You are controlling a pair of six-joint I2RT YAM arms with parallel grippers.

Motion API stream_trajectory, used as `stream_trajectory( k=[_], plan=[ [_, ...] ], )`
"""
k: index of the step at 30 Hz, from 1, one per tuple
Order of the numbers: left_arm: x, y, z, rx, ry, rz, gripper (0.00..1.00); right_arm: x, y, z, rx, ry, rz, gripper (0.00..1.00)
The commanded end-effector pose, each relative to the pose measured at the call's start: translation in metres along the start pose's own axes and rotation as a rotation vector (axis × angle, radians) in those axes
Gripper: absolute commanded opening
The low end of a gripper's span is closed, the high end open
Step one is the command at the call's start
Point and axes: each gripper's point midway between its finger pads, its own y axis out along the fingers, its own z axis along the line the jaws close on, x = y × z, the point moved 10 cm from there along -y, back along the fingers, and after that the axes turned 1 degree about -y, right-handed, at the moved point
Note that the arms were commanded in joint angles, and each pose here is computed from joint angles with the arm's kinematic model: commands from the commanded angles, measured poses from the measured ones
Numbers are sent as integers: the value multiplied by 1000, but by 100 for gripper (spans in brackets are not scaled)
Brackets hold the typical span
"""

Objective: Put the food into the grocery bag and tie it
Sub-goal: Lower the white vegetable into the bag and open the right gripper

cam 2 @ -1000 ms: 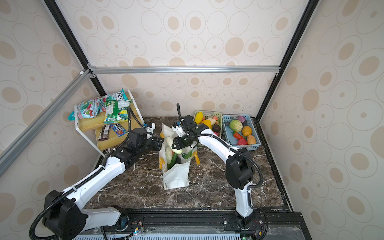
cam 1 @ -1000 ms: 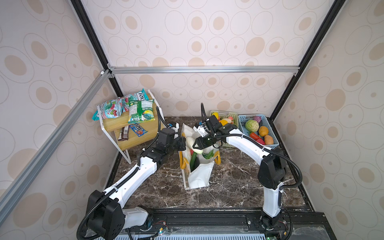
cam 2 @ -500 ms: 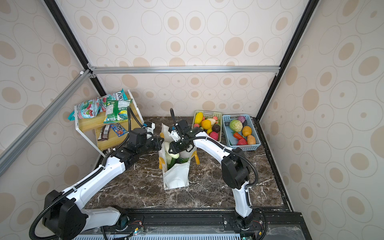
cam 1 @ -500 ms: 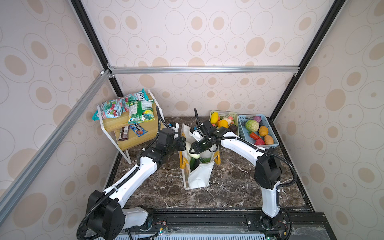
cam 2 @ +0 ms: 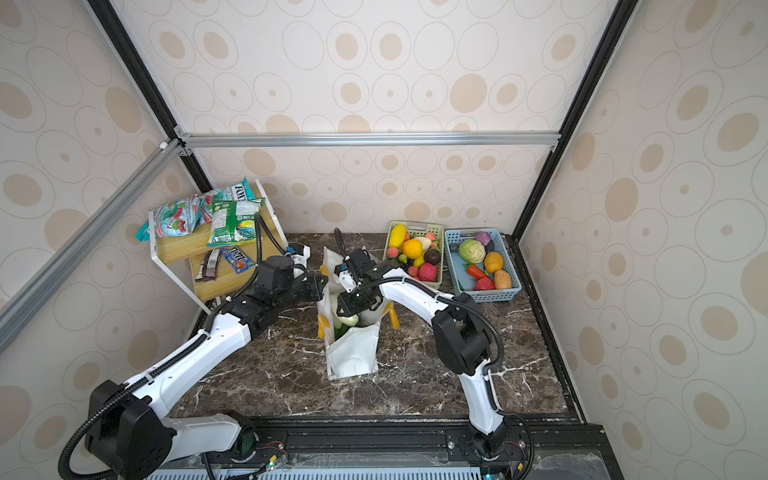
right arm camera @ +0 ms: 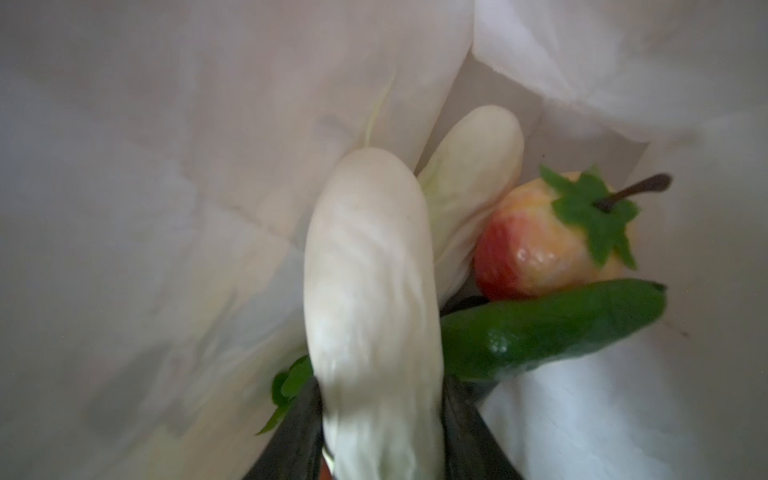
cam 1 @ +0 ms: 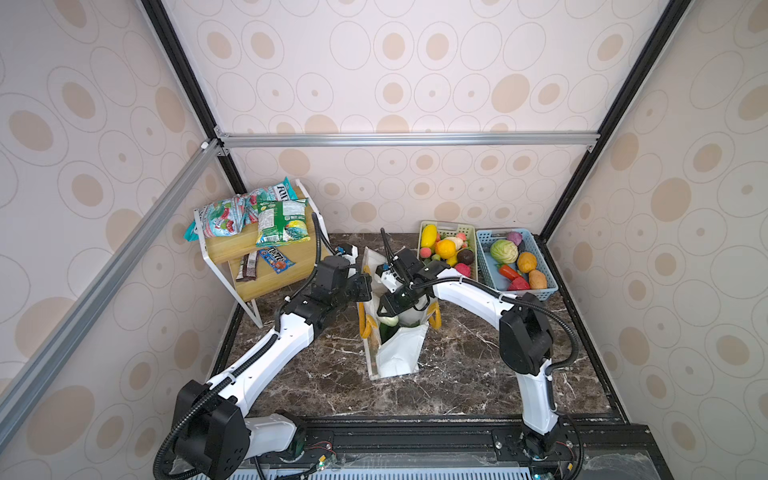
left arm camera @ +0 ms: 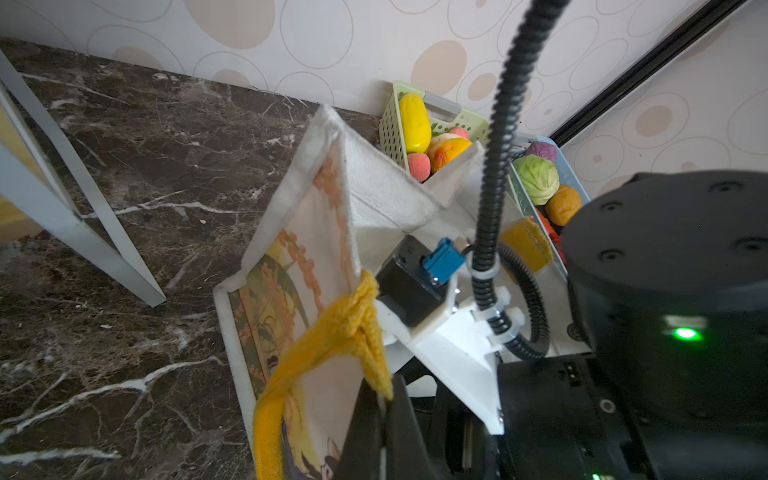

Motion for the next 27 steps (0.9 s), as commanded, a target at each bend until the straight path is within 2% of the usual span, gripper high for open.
stream_trajectory(
  k=[1,9,16,23,27],
  plan=[
    [9,-6,-6,-25,4,-42,0,-6,16,0,7,-1,47,38],
    [8,-5,-6,-23,2,-41,0,-10,38,-10,-7,29,87,39],
    [9,-5,-5,-22,0,-42,0,-14,47,-15,-31,57,105,56],
    [8,-7,-4,-10,5,-45,0,-5,18,0,10,42,23,70],
    [8,-7,-4,-6,6,-45,0,0,-8,11,32,24,-42,74]
  ],
)
